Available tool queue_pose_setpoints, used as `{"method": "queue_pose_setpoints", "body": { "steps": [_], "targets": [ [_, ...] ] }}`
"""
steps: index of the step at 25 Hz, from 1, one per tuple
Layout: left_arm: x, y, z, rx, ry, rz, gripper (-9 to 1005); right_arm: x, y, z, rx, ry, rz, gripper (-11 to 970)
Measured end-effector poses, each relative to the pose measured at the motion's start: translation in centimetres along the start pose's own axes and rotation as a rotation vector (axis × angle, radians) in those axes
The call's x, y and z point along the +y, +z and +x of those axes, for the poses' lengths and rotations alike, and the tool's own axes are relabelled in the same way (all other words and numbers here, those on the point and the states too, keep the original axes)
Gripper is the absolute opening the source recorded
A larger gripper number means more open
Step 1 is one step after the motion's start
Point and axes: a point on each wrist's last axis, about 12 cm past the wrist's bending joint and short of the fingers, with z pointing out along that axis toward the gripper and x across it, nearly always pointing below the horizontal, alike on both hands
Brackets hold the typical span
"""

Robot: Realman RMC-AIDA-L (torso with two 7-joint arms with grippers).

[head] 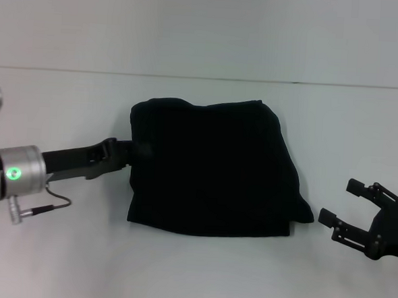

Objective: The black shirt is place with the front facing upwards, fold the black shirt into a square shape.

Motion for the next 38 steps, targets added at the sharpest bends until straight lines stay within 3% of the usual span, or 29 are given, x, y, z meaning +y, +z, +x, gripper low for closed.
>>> {"method": "queue_pose_setpoints", "body": {
  "steps": [6, 10, 16, 22, 29, 38],
  "targets": [
    [0.3, -3.4, -1.0, -0.015, 0.127, 0.032, 435, -0.3, 0.1, -0.4, -0.02, 0.0, 0.016, 915],
    [-0.8, -5.4, -1.0, -0.086, 0.324, 0.144, 554, -0.6, 0.6, -0.9, -0.047, -0.004, 0.013, 915],
    [-1.5, -6.2, 2.3, -0.124, 0.745, 0.284, 761, -0.3, 2.0, -1.5, -0.053, -0.026, -0.034, 914],
    [-0.2, -6.8, 6.7, -0.133, 0.99, 0.284, 925, 0.5, 2.4, -0.8, -0.034, -0.1, -0.071, 914],
    [2.1, -7.7, 10.1, -0.101, 1.018, 0.166, 952, 1.2, 1.8, 1.4, 0.032, -0.115, -0.022, 915],
    [2.7, -7.8, 10.7, -0.095, 0.993, 0.126, 952, 1.4, 1.6, 1.9, 0.057, -0.112, -0.02, 914]
  ]
}}
